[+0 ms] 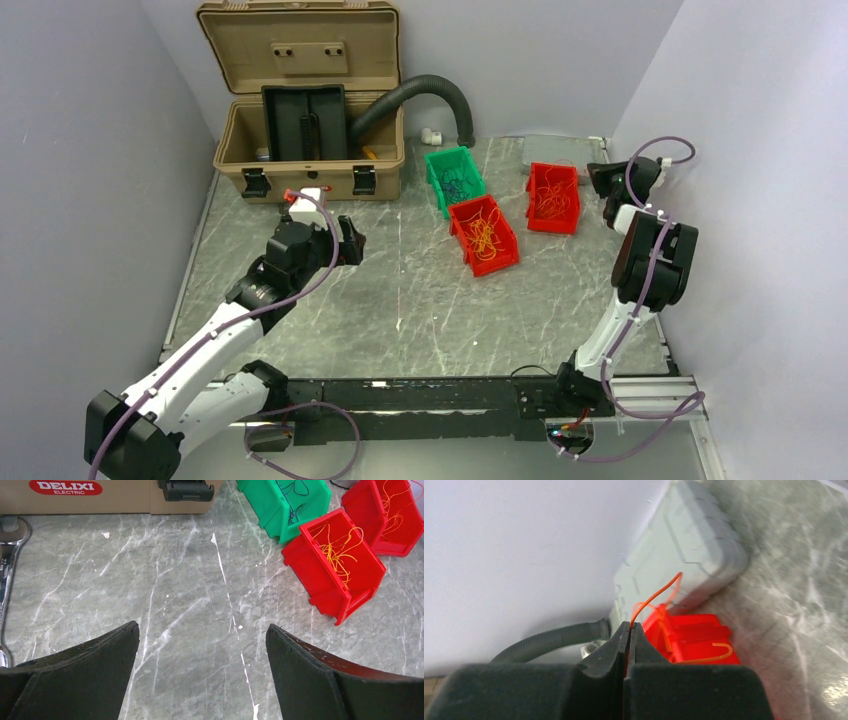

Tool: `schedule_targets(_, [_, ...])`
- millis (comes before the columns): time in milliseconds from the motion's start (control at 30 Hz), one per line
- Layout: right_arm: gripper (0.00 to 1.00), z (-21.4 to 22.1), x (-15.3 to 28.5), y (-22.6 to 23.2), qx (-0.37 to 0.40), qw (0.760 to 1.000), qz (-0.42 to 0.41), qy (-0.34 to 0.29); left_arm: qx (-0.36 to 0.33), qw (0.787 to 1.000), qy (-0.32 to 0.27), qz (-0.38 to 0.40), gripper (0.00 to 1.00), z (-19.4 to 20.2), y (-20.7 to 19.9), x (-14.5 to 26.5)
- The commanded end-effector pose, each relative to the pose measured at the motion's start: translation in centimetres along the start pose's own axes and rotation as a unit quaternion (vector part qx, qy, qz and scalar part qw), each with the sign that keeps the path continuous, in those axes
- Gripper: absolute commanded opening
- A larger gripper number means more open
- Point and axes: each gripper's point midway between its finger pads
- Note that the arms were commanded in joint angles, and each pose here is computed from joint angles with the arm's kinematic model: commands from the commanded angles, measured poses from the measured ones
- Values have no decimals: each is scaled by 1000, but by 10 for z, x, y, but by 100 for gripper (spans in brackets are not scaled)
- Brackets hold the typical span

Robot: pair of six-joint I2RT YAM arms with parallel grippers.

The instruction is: Untangle the cables

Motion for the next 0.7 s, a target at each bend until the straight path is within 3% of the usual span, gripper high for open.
schedule_targets(0, [0,-19,24,50,76,996,-37,-40,7,1000,-7,6,99,-3,-2,0])
schedule_targets(200, [0,17,32,66,128,991,-37,0,7,1000,-4,11,99,-3,-5,-3])
schedule_targets(333, [0,53,28,64,120,991,-49,45,8,1000,-1,14,99,-2,-7,-4])
schedule_targets(533, [0,102,23,39,98,991,-24,92,8,1000,2,13,99,-1,-5,-4])
schedule_targets(667, [0,110,14,11,83,992,1,96,5,1000,4,7,99,2,-2,-3])
Point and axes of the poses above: each gripper's point midway between its finger pads, its own x axis back along the fingers, its own y axis along the line the jaws close on, z = x × y, and after that the axes turned 7 degrees about x, right-handed
